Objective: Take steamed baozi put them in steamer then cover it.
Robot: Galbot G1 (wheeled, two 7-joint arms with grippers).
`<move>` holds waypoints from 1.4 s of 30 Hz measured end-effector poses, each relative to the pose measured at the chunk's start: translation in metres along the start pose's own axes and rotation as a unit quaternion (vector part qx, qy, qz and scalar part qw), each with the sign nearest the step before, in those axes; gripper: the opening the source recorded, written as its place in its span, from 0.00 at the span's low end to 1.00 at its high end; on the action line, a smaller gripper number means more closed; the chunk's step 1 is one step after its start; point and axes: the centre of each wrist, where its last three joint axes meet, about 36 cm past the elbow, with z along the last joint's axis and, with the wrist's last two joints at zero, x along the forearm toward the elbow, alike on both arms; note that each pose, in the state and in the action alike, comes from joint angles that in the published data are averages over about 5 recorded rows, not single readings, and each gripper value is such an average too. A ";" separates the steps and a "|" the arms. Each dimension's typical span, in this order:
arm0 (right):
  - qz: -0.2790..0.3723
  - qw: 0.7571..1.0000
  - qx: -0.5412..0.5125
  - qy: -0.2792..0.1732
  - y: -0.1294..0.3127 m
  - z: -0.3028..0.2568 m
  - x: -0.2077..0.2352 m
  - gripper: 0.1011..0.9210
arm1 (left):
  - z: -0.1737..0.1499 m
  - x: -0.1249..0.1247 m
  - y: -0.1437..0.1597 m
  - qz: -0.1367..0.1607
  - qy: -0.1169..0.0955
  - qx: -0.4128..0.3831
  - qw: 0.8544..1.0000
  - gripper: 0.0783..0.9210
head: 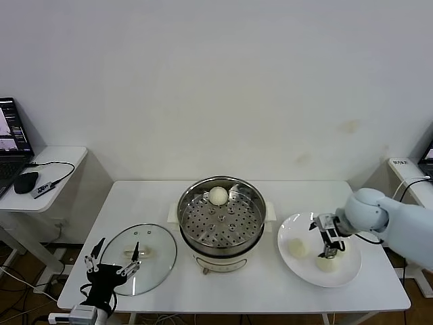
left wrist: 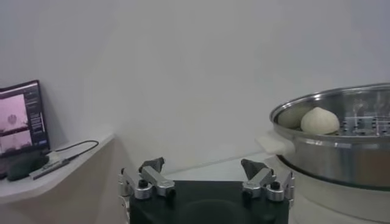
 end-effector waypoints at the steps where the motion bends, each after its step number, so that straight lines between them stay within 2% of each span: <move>1: 0.000 1.000 -0.001 0.000 0.000 0.000 -0.004 0.88 | 0.000 0.000 0.000 -0.001 0.001 0.000 1.000 0.88; 19: -0.011 1.000 -0.002 -0.009 -0.015 -0.019 -0.059 0.87 | 0.005 -0.003 0.006 -0.007 0.005 -0.006 1.000 0.88; 22: -0.012 1.000 0.000 -0.009 -0.017 -0.024 -0.064 0.83 | 0.005 -0.003 0.006 -0.007 0.005 -0.005 1.000 0.88; 33: -0.019 1.000 -0.002 -0.007 -0.021 -0.028 -0.066 0.59 | 0.006 -0.003 0.004 -0.009 0.006 -0.002 1.000 0.88; 42: -0.011 1.000 -0.011 -0.007 -0.032 -0.022 -0.038 0.59 | 0.002 -0.003 0.003 -0.007 0.001 -0.001 1.000 0.88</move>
